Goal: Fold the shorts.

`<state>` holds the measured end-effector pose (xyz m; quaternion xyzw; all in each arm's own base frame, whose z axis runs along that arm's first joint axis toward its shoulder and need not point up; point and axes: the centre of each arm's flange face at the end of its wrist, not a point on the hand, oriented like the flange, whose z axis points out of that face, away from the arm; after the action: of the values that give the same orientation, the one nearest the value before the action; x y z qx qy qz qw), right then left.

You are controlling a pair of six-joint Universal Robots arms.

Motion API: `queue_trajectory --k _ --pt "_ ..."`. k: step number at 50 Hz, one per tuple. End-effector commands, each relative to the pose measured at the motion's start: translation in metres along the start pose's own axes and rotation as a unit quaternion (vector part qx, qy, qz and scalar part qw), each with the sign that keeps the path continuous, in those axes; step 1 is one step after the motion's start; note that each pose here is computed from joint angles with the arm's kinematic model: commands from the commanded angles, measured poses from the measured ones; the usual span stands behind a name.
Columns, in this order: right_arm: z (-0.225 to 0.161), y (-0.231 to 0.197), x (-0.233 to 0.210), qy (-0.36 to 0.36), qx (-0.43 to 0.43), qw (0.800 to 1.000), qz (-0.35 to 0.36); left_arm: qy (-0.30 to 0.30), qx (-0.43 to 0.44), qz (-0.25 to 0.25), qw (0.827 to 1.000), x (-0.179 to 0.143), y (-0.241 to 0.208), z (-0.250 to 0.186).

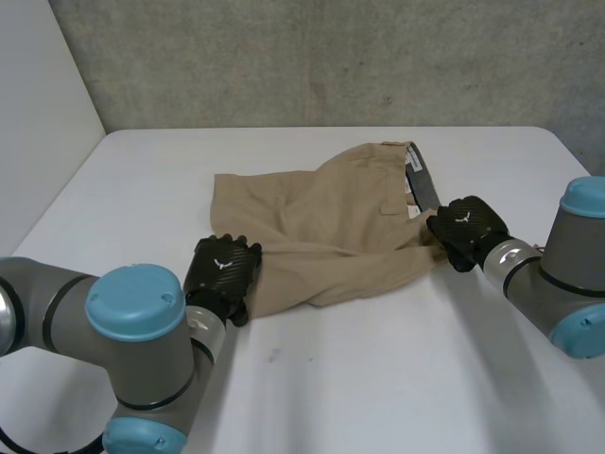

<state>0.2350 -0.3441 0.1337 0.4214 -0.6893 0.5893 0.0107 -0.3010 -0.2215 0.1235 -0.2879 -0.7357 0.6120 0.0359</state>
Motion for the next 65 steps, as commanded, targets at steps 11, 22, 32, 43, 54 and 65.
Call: queue_trajectory --k 11,22,32,43,54,65 --pt "-0.017 -0.008 0.009 0.03 -0.025 0.999 0.034 -0.016 0.019 -0.008 1.0 -0.006 0.004 0.018" --pt "-0.049 -0.041 0.016 0.026 -0.038 0.998 0.035 -0.057 0.077 -0.026 0.995 -0.046 -0.053 -0.006" --pt "-0.098 -0.106 0.046 0.061 0.019 0.996 0.055 -0.071 0.193 -0.065 0.976 -0.099 -0.156 -0.078" --pt "-0.133 -0.104 0.0 -0.006 0.001 0.991 0.133 -0.022 0.143 -0.084 0.986 -0.086 -0.129 -0.092" --pt "-0.138 -0.062 -0.048 -0.045 -0.033 0.943 0.328 -0.028 0.168 -0.087 0.982 -0.09 -0.149 -0.082" --pt "-0.118 -0.043 -0.095 -0.092 -0.025 0.946 0.311 -0.013 0.201 -0.103 0.974 -0.086 -0.17 -0.088"
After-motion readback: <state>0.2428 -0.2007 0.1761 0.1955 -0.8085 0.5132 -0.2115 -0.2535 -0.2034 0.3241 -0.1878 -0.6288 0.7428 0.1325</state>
